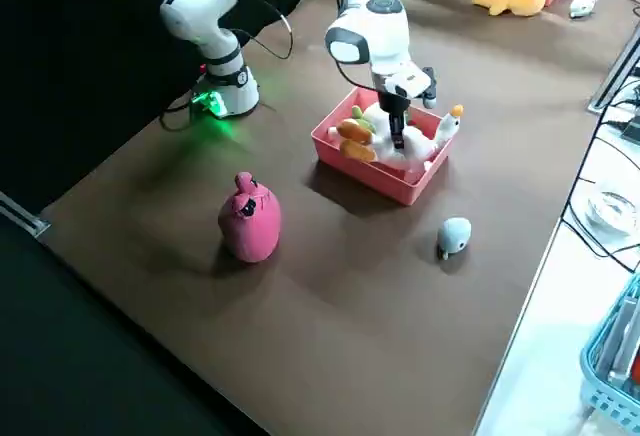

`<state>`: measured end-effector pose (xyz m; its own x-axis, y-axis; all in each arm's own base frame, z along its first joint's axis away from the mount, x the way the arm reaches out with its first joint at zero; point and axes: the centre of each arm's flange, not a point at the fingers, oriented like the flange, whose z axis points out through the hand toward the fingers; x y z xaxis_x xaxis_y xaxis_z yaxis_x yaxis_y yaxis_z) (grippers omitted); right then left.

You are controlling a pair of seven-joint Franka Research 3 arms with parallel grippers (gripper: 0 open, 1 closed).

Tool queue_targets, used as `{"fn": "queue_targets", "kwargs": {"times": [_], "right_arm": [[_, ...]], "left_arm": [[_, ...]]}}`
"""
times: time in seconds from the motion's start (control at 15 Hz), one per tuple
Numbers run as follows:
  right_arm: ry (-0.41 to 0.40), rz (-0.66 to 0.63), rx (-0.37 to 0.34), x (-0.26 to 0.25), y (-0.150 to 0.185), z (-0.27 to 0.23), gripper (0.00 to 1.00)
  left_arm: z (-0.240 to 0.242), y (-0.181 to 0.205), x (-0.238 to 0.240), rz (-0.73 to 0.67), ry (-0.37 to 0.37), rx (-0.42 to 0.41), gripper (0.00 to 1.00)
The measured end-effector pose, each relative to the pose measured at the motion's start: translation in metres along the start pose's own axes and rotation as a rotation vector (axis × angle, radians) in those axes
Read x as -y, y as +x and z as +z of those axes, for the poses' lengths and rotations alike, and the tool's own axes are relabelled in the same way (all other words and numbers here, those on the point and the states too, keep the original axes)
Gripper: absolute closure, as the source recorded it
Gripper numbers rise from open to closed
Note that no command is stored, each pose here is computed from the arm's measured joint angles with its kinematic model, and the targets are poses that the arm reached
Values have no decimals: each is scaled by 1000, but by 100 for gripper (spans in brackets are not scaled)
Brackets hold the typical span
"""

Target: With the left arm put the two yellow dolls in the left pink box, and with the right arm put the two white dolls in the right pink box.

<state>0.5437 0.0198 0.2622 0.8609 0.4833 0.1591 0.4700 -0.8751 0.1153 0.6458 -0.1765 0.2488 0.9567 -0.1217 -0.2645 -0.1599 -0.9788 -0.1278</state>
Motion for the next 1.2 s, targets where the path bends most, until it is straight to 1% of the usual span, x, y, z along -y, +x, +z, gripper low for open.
{"fn": "queue_targets", "kwargs": {"times": [0.07,0.13,0.27,0.33,0.47,0.53,0.67,0.8,1.0,1.2], "right_arm": [[-4,2,-6,-2,2,2,60],[-6,4,-11,-5,4,-1,50],[-2,5,3,-9,11,-11,30],[2,6,17,-13,17,-23,21],[14,8,51,-23,36,-64,3],[18,9,68,-29,46,-92,0],[28,15,99,-39,64,-155,0],[37,52,132,-48,78,-220,0],[39,164,167,-57,86,-302,0],[52,242,226,-56,80,-342,0]], "left_arm": [[-4,0,2,-4,0,-7,80],[-6,0,3,-7,0,-10,80],[-14,-2,9,-15,3,-13,80],[-21,-4,12,-19,9,-11,80],[-39,-12,17,-28,26,-2,80],[-49,-18,20,-32,38,9,80],[-72,-33,26,-39,66,40,80],[-94,-45,44,-49,82,58,80],[-110,-53,102,-16,70,60,80],[-89,-54,164,-22,38,102,80]]}}
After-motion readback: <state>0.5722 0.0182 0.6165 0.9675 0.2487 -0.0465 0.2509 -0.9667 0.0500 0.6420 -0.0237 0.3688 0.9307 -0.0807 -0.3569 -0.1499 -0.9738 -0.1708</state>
